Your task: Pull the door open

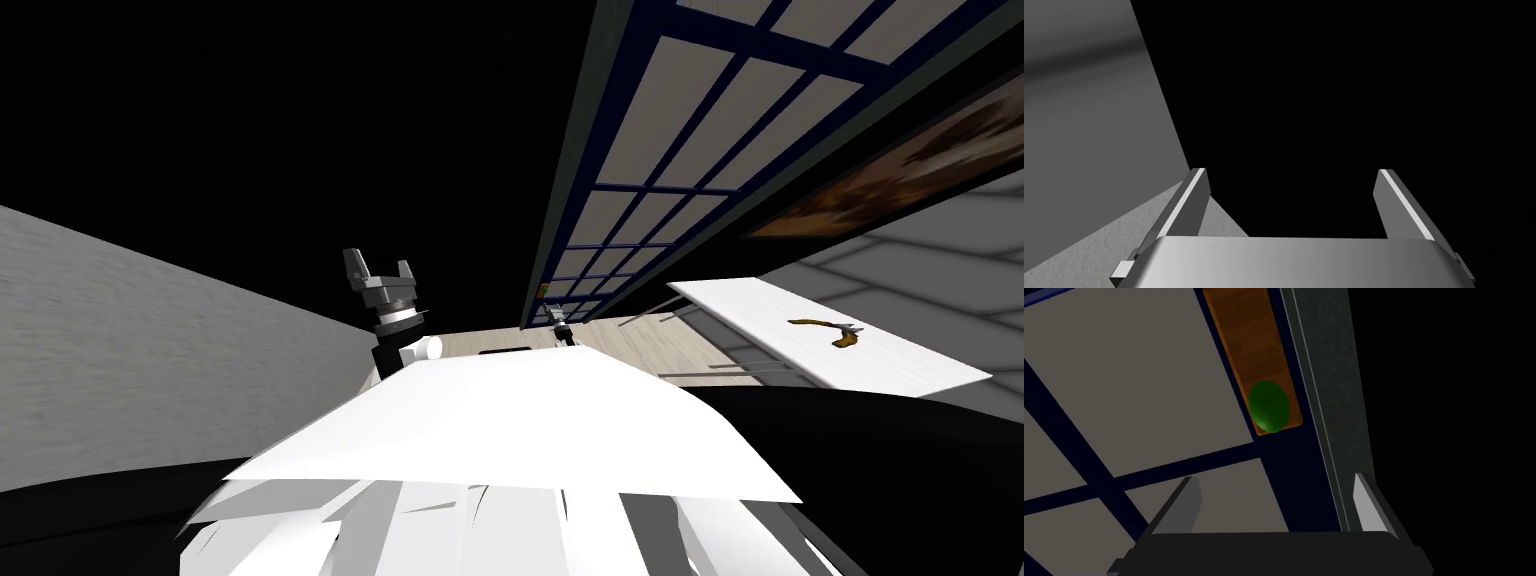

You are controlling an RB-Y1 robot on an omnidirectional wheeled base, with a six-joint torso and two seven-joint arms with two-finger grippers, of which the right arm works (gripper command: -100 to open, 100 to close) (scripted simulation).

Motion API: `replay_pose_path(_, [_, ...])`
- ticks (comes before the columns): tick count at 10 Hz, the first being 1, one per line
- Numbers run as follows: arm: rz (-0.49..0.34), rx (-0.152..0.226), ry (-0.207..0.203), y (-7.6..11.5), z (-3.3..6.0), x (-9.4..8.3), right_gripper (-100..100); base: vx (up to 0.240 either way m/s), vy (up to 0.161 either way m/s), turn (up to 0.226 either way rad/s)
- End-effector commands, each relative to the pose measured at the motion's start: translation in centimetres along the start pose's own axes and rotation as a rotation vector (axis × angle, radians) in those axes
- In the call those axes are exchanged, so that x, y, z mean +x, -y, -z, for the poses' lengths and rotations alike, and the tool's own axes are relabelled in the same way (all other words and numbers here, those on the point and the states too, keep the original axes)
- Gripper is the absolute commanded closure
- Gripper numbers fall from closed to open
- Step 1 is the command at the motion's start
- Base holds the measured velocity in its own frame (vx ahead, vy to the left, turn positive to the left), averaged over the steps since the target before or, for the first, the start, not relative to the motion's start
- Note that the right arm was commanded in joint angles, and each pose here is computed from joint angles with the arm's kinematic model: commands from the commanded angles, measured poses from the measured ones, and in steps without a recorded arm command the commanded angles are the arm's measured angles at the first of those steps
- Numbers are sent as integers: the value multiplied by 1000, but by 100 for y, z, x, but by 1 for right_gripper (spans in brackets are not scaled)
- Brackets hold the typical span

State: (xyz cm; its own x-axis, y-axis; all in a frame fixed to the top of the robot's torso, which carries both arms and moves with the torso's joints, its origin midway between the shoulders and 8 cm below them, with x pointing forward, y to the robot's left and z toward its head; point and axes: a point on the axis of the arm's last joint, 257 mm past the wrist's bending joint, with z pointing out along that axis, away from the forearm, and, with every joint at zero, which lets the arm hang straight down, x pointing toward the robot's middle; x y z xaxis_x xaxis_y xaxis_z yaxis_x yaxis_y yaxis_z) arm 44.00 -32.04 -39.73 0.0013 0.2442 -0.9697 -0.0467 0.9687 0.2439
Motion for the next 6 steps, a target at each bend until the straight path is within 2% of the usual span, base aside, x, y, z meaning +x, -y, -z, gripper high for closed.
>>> replay_pose_path(1, [50,-8,-5,-31,-19,16,-100,-25,0,-87])
replay_pose_path(6, [163,-28,-15,-111,-73,52,-100,-28,-4,-56])
